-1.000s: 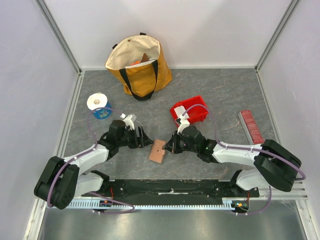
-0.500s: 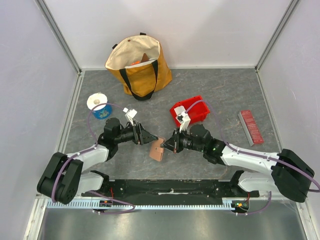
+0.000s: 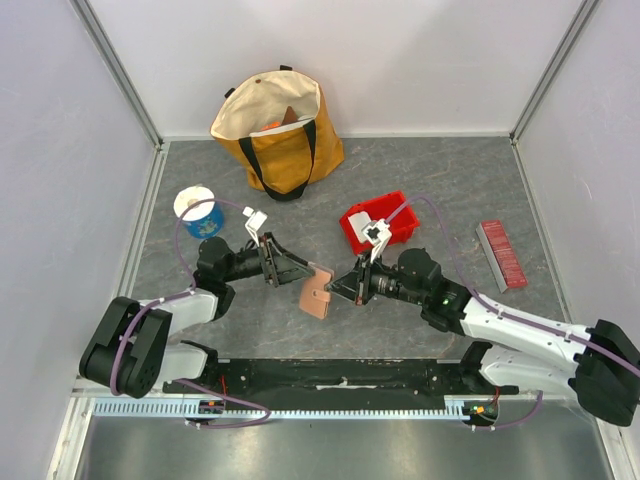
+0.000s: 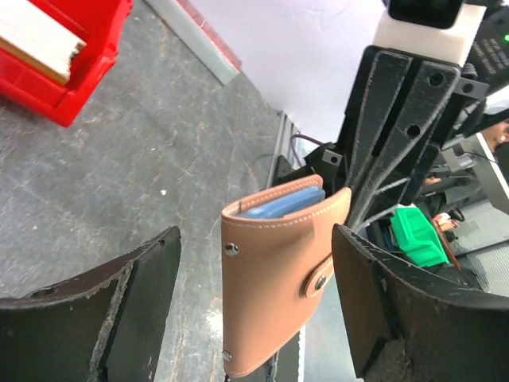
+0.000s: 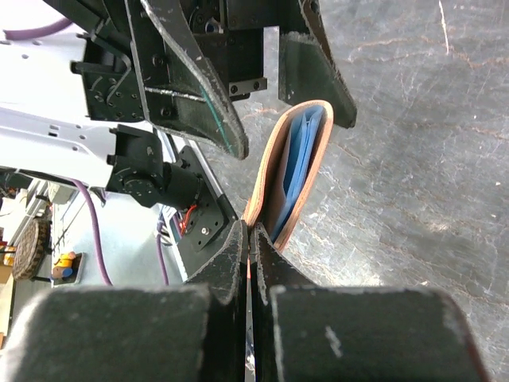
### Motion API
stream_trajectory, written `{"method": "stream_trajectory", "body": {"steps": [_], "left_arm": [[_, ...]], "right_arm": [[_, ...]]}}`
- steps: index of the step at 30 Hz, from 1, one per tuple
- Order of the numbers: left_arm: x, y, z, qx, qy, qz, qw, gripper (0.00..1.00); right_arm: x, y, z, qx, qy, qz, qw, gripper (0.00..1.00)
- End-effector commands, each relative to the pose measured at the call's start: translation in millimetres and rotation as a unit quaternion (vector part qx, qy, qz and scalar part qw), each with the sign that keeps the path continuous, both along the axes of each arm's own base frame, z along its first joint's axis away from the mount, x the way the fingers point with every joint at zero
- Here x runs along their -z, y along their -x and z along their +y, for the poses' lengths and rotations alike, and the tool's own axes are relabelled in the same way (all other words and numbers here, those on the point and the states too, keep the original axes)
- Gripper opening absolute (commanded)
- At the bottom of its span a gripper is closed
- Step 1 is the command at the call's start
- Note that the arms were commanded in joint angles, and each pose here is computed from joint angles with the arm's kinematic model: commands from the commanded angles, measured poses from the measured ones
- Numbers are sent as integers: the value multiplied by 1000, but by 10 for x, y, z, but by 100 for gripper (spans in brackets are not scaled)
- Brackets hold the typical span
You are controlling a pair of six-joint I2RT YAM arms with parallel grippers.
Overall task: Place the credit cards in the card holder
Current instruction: Pick up the card holder from the center of the board.
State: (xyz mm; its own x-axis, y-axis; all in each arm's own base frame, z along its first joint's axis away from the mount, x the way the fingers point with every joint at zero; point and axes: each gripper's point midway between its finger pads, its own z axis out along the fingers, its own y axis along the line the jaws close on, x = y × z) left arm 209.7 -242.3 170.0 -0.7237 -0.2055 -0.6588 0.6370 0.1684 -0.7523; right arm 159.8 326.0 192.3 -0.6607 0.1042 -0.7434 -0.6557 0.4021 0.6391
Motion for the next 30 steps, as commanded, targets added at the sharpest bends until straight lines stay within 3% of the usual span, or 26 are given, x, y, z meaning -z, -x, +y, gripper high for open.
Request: {"method": "stream_trajectory", "body": {"steps": [1,8,15,22,23,27,30], "left_arm": [[-340,155,-15,54,36,-45,997,82],[-530,364,1,101,62,-67,991,80],[-629,389,-28,113,81,-67,988,69],[-656,396,-89,124,84,-66,986,51],[-653,391,-90,123,83,-66,987,51],[-607,347,-97,116,82,-58,988,70],[-639,340,-107,121,88,-58,987,70]], "right_arm": [[-460,-68,-36,1,-46,-53,998,0],[-562,-305,-156,22,-56,-68,996,0],[-528,-306,-126,12,-67,-57,996,0],[-399,-342,-147,20,-54,-47,997,0],[-429,-329,-147,16,-58,-50,997,0],[-553,-267,-149,2,-73,-62,995,0],[-528,-280,-168,7,-67,-65,996,0]]}}
